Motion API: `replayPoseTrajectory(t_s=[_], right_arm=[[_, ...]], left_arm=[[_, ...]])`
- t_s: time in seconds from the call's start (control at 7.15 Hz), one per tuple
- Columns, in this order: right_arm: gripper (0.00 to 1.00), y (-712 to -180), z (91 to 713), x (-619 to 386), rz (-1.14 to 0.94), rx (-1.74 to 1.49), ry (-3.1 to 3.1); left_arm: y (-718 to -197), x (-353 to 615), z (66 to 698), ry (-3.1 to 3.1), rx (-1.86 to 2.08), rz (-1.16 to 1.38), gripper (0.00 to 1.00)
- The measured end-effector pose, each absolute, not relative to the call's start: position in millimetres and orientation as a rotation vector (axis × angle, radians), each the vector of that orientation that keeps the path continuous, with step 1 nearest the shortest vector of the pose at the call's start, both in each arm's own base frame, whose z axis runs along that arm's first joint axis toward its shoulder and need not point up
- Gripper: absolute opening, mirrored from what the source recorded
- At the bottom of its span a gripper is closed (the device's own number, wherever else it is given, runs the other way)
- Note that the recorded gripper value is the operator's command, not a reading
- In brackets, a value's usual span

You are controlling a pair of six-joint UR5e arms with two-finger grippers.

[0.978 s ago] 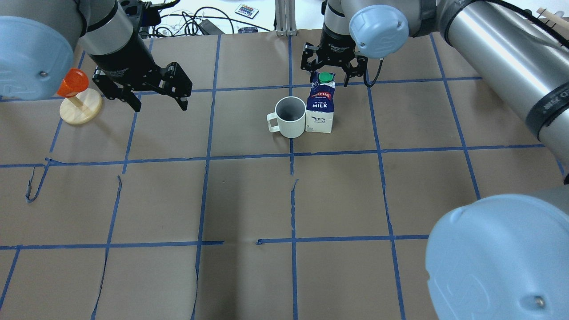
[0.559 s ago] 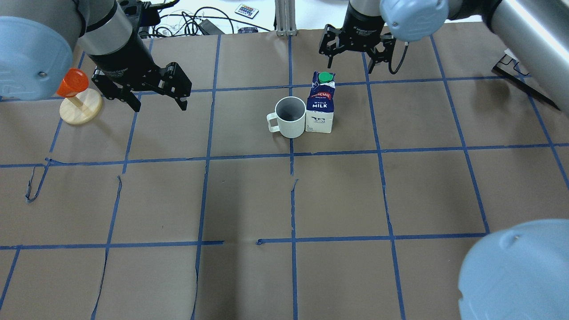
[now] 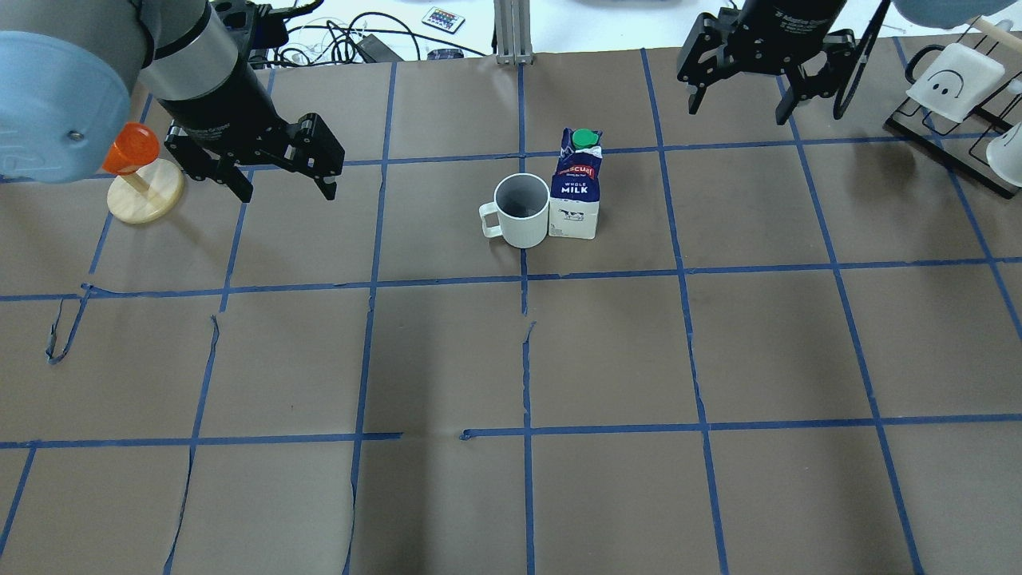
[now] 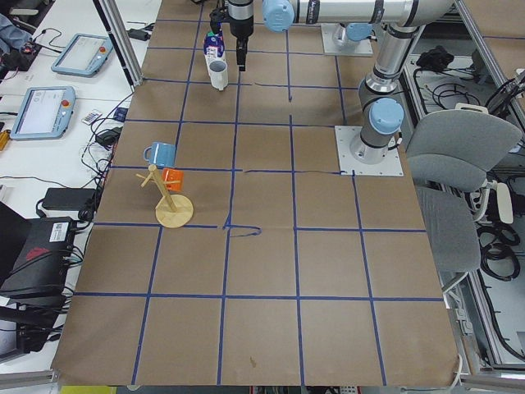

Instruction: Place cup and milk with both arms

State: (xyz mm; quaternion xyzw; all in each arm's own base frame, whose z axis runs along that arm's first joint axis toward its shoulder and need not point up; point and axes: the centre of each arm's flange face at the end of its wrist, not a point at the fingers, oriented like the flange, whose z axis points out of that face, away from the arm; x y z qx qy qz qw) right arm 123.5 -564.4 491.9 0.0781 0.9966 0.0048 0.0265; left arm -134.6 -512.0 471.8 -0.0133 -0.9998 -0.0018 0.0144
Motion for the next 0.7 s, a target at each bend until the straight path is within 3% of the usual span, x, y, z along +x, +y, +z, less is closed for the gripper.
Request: replayPoseTrajectory(t_s=[0.7], right_arm=[[1.00, -532, 491, 122, 0.047, 0.239, 3.119]], left_arm=[[-512, -134, 472, -3.112, -0.039, -0.004, 1.00]])
